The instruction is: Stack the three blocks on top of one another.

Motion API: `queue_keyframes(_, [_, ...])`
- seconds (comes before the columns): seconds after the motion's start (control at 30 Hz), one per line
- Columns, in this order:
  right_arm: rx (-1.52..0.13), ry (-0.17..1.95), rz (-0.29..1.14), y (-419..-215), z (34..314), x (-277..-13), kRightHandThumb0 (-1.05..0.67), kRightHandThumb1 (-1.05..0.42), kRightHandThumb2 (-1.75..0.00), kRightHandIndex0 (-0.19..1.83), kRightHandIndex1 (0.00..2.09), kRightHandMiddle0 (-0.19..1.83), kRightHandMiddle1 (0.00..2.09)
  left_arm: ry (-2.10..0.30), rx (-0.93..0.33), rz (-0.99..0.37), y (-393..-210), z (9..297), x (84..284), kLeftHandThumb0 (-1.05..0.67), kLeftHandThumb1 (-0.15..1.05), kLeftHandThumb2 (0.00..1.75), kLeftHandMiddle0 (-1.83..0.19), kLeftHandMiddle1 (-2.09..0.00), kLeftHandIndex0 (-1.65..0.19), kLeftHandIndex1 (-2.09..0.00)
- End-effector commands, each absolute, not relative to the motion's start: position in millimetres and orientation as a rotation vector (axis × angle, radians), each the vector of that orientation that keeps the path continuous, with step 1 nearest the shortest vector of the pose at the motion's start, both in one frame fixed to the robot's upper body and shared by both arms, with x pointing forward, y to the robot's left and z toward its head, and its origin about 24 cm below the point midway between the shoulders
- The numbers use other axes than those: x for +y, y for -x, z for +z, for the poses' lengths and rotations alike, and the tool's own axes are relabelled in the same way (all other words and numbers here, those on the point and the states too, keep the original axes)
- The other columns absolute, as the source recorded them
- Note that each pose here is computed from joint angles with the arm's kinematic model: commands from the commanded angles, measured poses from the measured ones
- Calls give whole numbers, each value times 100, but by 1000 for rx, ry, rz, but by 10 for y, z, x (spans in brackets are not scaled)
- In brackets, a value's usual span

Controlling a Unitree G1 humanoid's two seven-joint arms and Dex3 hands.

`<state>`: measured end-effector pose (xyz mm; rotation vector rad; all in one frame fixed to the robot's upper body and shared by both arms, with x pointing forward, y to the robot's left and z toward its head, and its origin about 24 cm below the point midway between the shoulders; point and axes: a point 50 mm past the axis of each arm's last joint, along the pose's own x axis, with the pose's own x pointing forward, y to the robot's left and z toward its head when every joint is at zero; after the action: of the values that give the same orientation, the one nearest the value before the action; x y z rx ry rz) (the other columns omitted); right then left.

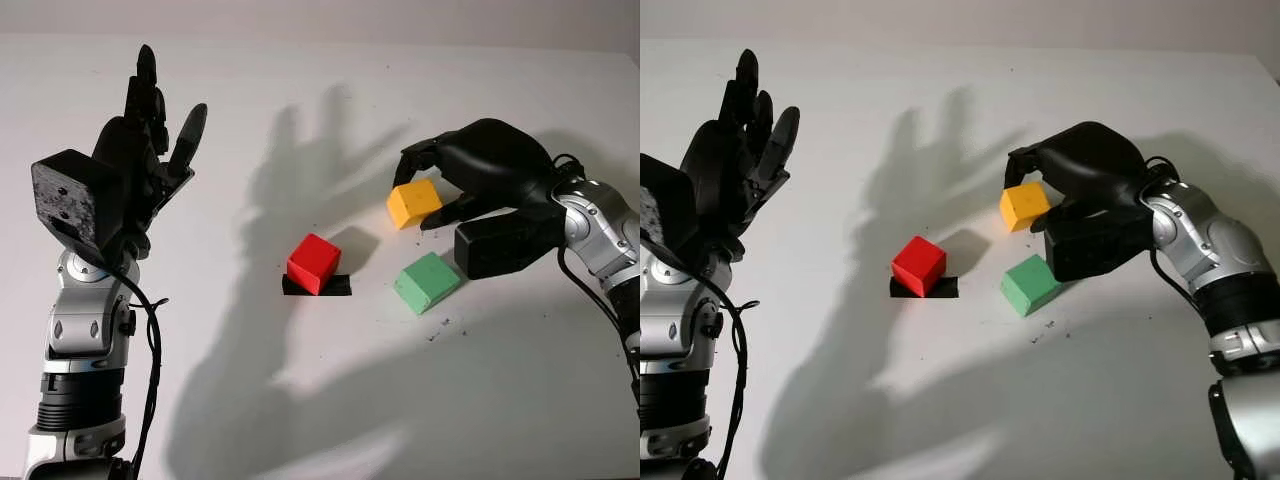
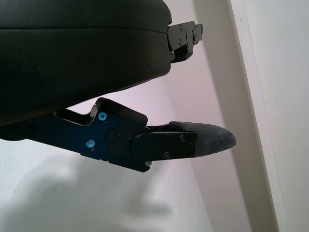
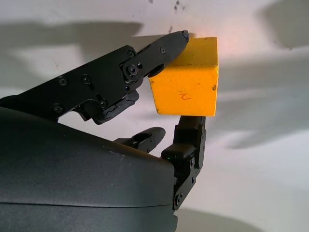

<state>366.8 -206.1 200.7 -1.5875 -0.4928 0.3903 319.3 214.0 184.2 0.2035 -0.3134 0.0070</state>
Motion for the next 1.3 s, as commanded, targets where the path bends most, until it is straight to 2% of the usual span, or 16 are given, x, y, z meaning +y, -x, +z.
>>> queue_keyframes(0.0, [-549,1567,359,-3702,2228,-2018,-39,-87,-5,55,6,59,112,-206,-325,4,-3205,1883,2133,-71,105,43,19,0,19,0])
queue_keyframes(0.23, [-685,1430,430,-3759,2607,-1785,-43,-87,-5,51,4,58,127,-200,-344,-4,-3248,1892,2136,-70,105,48,19,0,19,0])
queue_keyframes(0.43, [-743,1342,542,-3709,2788,-1569,-44,-89,-6,47,2,54,128,-195,-350,-3,-3244,1893,2139,-71,105,52,19,0,19,0])
queue_keyframes(0.7, [-757,1284,731,-3639,2806,-1313,-44,-92,-6,42,1,49,136,-161,-366,-13,-3253,1922,2136,-71,105,59,19,0,19,0])
queue_keyframes(0.83, [-753,1301,814,-3612,2809,-1192,-47,-93,-5,40,1,47,140,-159,-373,-8,-3255,1943,2150,-77,105,64,19,0,19,0])
queue_keyframes(1.27, [-731,1364,1004,-3545,2820,-950,-50,-90,-5,37,2,50,137,-153,-381,5,-3219,1969,2153,-81,105,62,19,0,19,0])
